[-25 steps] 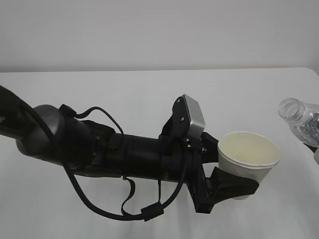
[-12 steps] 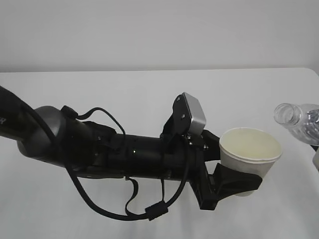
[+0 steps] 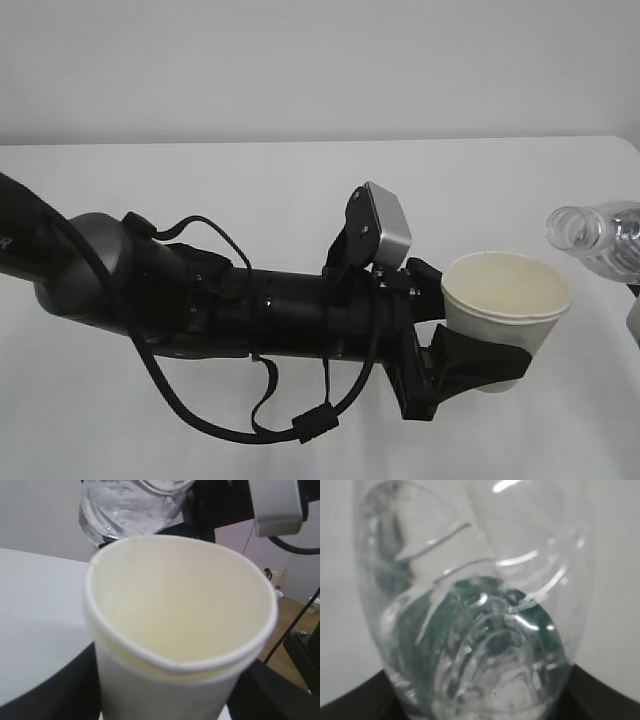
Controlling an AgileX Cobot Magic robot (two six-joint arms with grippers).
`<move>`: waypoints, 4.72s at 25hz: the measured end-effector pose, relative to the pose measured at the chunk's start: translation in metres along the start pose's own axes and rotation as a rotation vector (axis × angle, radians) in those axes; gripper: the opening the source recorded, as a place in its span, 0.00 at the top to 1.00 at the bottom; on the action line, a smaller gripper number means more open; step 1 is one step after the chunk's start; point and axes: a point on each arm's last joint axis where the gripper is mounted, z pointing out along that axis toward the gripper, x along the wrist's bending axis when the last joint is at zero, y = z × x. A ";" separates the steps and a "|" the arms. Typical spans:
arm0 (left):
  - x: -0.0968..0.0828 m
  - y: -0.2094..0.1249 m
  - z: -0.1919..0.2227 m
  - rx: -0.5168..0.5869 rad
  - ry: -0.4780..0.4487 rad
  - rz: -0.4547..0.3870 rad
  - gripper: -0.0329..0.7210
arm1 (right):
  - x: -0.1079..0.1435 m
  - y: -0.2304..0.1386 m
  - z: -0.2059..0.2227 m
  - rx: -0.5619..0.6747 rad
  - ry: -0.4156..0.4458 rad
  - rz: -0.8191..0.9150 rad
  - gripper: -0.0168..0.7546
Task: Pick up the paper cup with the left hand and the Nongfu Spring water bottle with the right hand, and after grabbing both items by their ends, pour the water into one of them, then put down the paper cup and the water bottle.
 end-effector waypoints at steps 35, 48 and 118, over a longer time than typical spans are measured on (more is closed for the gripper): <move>-0.002 0.000 0.000 0.004 -0.017 0.006 0.31 | -0.011 0.004 -0.001 -0.036 -0.120 -0.228 0.40; -0.002 0.000 0.000 0.004 -0.017 0.006 0.32 | -0.013 0.006 -0.001 -0.048 -0.153 -0.238 0.40; -0.002 0.000 0.000 0.000 -0.020 0.005 0.32 | -0.024 0.011 0.000 -0.064 -0.228 -0.362 0.40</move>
